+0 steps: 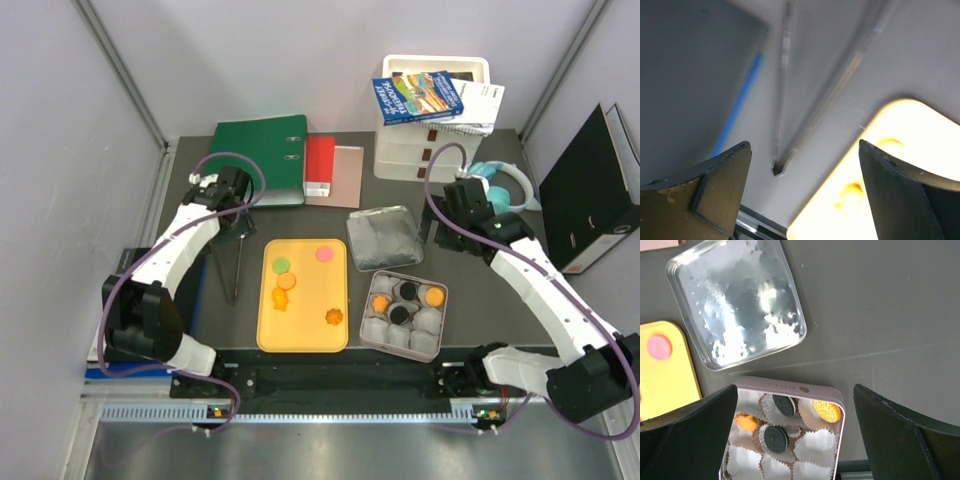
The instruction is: Pack the cookies
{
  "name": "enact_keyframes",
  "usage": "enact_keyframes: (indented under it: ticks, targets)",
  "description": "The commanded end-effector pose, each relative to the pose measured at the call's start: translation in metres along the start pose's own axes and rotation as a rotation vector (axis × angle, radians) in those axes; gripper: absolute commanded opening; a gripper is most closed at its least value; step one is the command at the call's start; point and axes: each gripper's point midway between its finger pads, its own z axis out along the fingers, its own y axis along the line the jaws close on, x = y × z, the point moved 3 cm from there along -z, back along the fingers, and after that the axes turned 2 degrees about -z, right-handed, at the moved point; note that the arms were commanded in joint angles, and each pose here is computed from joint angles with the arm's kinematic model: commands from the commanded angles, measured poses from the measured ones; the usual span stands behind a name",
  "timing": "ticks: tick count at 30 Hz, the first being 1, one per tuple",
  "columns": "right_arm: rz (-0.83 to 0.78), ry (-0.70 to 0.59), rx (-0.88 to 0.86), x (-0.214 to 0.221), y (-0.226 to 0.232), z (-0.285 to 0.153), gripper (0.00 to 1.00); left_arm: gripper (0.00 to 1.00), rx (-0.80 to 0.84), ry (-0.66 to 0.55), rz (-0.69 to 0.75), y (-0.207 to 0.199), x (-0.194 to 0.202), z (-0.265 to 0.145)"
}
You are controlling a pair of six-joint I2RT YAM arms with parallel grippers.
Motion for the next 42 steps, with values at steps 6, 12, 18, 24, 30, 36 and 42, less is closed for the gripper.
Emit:
enact_keyframes:
  ticks: [6,12,18,24,30,36,42]
  targets:
    - [-0.033,0.012,0.068,-0.017,0.011,0.042,0.97,0.99,0.386,-0.044,-0.065,-0.049,-0.006,-0.057]
    - [-0.031,0.099,0.138,-0.008,0.011,0.095,0.80,0.99,0.489,-0.029,-0.026,-0.064,0.011,-0.080]
    - [-0.006,0.172,0.178,-0.001,0.012,0.138,0.58,0.99,0.529,-0.034,0.012,-0.066,0.024,-0.096]
    - [-0.008,0.198,0.185,0.003,0.016,0.164,0.52,0.99,0.550,-0.018,0.019,-0.062,0.035,-0.100]
    - [-0.020,0.262,0.207,0.018,0.012,0.187,0.43,0.98,0.550,-0.007,0.035,-0.059,0.043,-0.100]
    - [-0.016,0.314,0.217,0.034,0.006,0.195,0.26,0.97,0.549,-0.009,0.037,-0.057,0.044,-0.101]
    - [-0.001,0.377,0.225,0.048,0.004,0.198,0.00,0.96,0.557,-0.003,0.044,-0.060,0.045,-0.103]
